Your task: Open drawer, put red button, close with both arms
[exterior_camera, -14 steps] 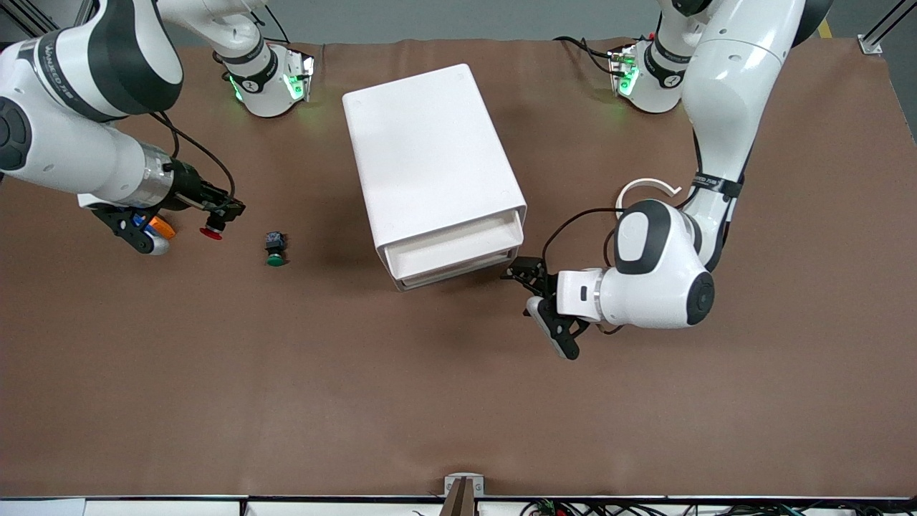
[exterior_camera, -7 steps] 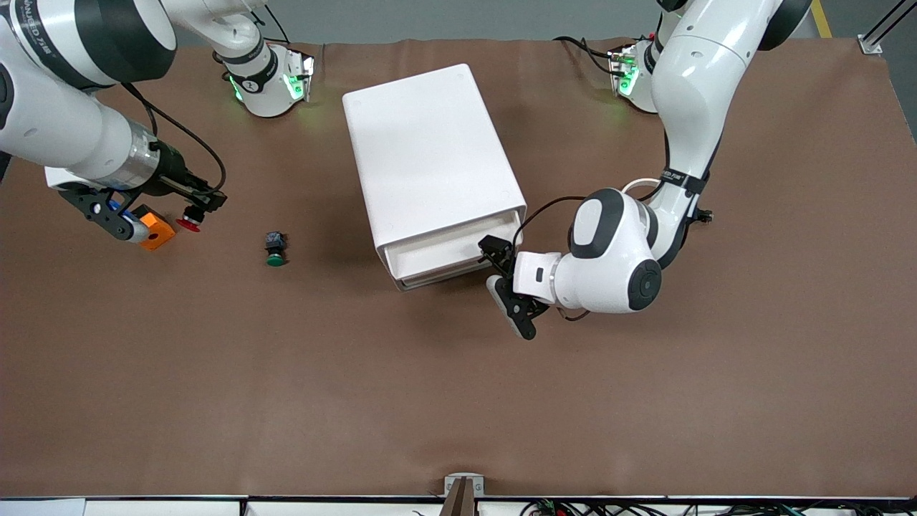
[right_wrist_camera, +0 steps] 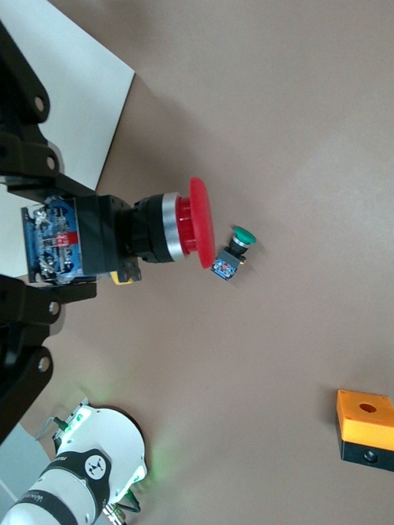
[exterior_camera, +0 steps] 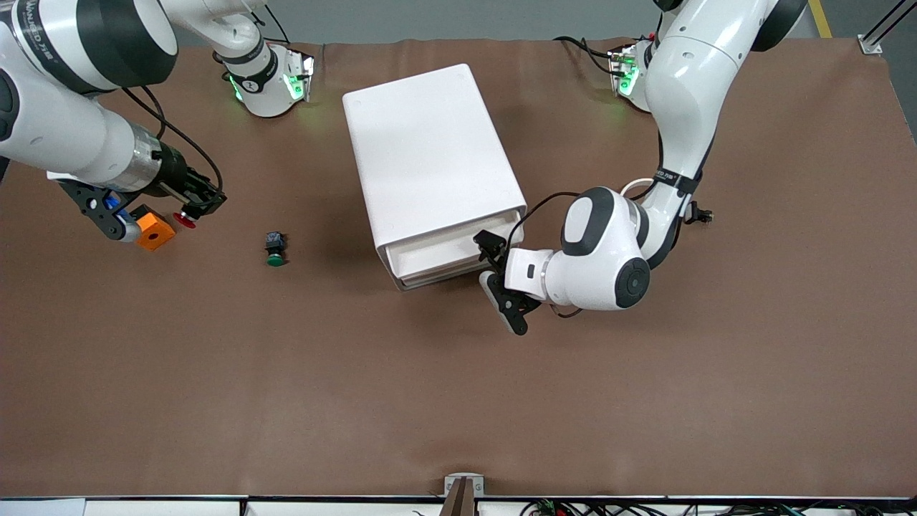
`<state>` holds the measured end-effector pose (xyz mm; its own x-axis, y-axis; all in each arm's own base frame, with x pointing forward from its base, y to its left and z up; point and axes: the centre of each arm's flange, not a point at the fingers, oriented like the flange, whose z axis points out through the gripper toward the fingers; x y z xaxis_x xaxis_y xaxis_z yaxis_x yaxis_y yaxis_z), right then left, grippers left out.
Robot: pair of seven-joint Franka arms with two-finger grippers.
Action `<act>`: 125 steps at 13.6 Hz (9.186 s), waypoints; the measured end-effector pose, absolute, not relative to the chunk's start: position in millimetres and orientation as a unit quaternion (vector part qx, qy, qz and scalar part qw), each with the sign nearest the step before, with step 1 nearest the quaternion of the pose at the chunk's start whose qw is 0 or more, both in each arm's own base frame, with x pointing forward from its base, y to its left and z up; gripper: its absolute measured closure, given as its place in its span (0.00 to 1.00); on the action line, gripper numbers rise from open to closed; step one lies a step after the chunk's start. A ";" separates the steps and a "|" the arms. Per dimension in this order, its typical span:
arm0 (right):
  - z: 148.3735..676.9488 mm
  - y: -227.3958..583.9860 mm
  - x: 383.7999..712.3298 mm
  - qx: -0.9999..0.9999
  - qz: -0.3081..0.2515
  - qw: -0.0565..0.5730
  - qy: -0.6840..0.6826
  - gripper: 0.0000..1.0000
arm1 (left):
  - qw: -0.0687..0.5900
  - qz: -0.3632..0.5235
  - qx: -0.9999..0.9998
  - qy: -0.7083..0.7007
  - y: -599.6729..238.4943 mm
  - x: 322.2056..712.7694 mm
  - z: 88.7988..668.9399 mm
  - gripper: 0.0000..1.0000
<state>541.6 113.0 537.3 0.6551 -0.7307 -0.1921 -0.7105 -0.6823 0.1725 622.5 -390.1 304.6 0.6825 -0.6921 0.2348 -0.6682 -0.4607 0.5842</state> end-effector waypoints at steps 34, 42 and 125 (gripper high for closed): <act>582.3 238.7 558.6 0.775 -0.043 -0.016 -0.631 0.58 | 0.323 -0.067 0.866 -0.375 -411.6 602.6 272.4 0.00; 585.8 265.3 567.2 0.756 -0.032 -0.036 -0.653 0.58 | 0.364 -0.113 0.858 -0.345 -392.6 603.9 259.5 0.00; 412.1 514.7 593.1 0.751 0.004 -0.069 -0.656 0.58 | 0.247 0.089 0.934 -0.244 -184.2 728.3 385.6 0.00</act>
<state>593.1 514.7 412.1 0.1381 -0.9868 -0.0841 -0.9857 -0.1287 -0.1088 728.3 -184.2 385.6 0.8650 -0.4122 0.2861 -0.4997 -0.7587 0.4179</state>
